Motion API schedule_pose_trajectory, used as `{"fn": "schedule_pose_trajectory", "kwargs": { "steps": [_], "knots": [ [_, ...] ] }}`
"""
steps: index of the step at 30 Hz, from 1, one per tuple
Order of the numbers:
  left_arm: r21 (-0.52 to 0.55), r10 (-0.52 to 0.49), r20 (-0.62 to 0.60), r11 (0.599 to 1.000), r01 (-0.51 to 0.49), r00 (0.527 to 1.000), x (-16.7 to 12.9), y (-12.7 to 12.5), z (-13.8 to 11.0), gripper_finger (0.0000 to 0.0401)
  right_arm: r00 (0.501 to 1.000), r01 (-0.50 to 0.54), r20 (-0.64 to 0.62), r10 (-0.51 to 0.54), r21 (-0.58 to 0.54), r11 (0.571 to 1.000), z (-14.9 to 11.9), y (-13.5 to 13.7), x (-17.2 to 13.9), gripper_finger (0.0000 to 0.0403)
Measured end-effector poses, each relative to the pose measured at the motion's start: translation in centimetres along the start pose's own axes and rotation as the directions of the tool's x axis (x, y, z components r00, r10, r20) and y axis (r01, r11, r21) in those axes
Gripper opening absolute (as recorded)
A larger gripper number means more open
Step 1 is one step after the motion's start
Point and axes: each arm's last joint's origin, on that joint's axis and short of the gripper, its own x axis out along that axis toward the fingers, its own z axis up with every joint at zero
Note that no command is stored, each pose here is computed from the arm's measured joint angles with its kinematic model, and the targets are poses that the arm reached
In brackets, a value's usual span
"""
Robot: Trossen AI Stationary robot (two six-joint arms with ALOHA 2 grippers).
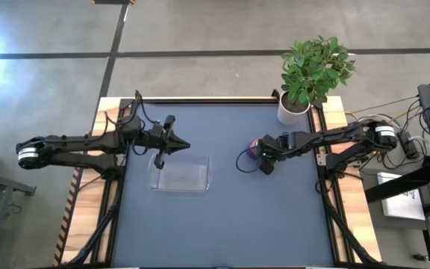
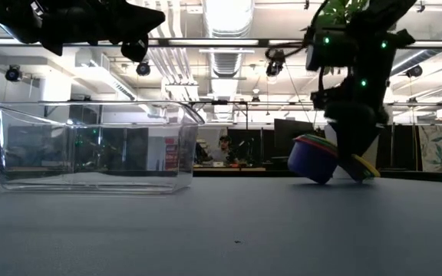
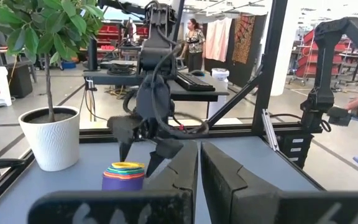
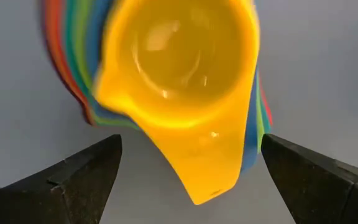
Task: Nest measuring cups in basket
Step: Put the stacked measuring cups into the transparent bin
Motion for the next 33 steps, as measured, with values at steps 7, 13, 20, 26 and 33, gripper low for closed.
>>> {"fn": "schedule_pose_trajectory", "kwargs": {
  "steps": [7, 13, 20, 26, 33],
  "knots": [
    [-0.013, 0.001, -0.021, 1.000, -0.001, 1.000, 0.3, 0.1, -0.4, 0.0002, 0.998, -0.029, 0.052, 0.032, -0.057, 0.998, 1.0, 0.0, -2.9, 0.0374],
    [-0.019, 0.001, -0.024, 1.000, -0.001, 1.000, 0.3, 0.2, -0.5, 0.0002, 0.998, -0.015, 0.056, 0.026, -0.185, 0.983, 1.5, 0.0, -3.8, 0.0374],
    [-0.019, 0.001, -0.024, 1.000, -0.001, 1.000, 0.3, 0.2, -0.5, 0.0002, 0.988, -0.049, 0.127, 0.084, -0.258, 0.965, 2.5, 0.5, -4.6, 0.0374],
    [-0.019, 0.001, -0.024, 1.000, -0.001, 1.000, 0.3, 0.2, -0.5, 0.0002, 0.979, -0.107, 0.138, 0.153, -0.296, 0.949, 3.3, 0.8, -5.6, 0.0316],
    [-0.015, 0.001, -0.025, 1.000, -0.001, 1.000, 0.3, 0.2, -0.5, 0.0002, 0.982, -0.076, 0.139, 0.126, -0.320, 0.944, 3.2, 0.7, -5.5, 0.0148]
  ]
}}
